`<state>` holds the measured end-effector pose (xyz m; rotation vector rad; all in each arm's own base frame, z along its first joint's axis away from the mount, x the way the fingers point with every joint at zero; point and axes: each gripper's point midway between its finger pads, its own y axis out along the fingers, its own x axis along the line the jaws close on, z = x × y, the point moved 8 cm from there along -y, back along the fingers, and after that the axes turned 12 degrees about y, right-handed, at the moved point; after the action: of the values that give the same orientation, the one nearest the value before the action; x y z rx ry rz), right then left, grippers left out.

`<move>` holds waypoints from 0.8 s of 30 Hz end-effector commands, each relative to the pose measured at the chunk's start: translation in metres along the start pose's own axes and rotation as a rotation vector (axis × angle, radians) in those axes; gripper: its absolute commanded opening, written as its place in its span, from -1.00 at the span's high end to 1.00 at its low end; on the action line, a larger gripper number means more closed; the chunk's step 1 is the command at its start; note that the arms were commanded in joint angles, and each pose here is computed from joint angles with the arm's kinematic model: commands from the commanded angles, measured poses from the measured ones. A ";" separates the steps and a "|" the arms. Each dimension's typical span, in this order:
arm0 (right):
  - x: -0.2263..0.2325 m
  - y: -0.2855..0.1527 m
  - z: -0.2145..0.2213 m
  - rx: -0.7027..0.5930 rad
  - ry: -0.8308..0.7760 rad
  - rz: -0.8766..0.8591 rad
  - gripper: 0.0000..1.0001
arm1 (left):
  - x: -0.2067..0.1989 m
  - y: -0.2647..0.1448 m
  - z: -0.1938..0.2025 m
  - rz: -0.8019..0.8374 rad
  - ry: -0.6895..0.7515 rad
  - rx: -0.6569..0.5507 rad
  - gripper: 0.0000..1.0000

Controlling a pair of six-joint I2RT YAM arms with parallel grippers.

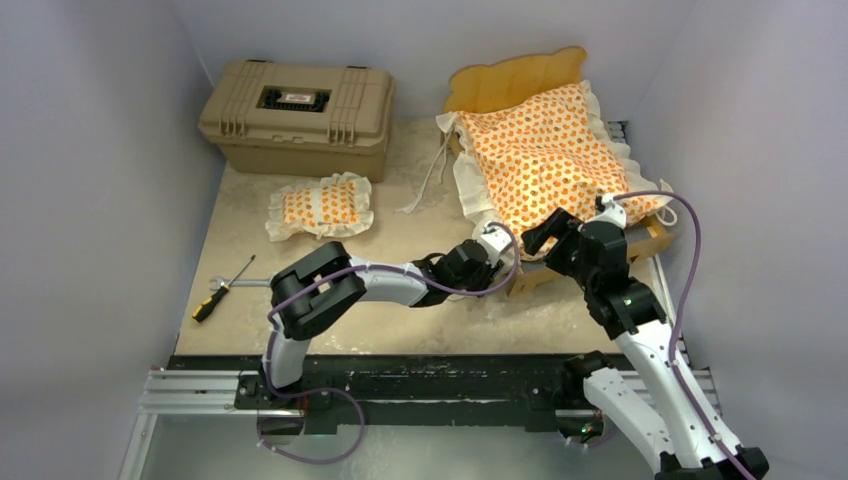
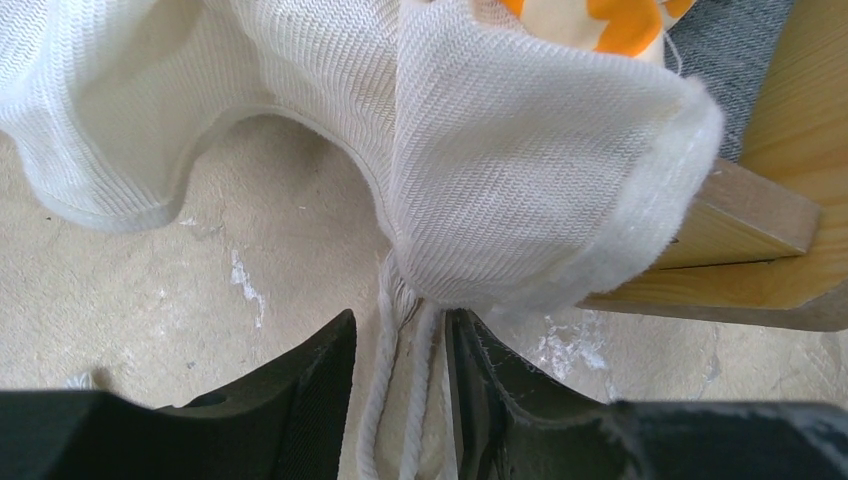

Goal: Set up the pet bed
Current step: Tie the ropes to the bed frame.

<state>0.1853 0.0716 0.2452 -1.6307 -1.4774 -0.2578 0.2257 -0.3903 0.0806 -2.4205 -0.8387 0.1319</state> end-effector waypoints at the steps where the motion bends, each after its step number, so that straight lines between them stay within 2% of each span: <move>1: 0.004 0.000 -0.001 -0.004 0.001 -0.036 -0.72 | 0.002 0.006 0.003 -0.020 -0.015 -0.002 0.26; 5: 0.005 0.000 -0.001 0.001 -0.003 -0.044 -0.72 | 0.002 0.008 0.007 -0.013 -0.010 0.014 0.29; 12: 0.008 0.002 0.003 0.042 -0.035 -0.087 -0.71 | 0.009 0.006 0.009 0.060 -0.035 -0.005 0.49; 15: 0.008 0.005 0.006 0.068 -0.048 -0.091 -0.71 | 0.013 0.003 0.006 0.134 -0.047 -0.017 0.65; 17: 0.009 0.005 0.007 0.080 -0.053 -0.101 -0.71 | 0.016 0.004 0.006 0.170 -0.076 -0.019 0.97; 24: 0.010 0.007 0.010 0.102 -0.068 -0.125 -0.71 | 0.018 0.003 0.004 0.225 -0.098 -0.035 0.98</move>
<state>0.1870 0.0838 0.2389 -1.5097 -1.5555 -0.1807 0.2473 -0.3757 0.0708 -2.4853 -0.6884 0.2945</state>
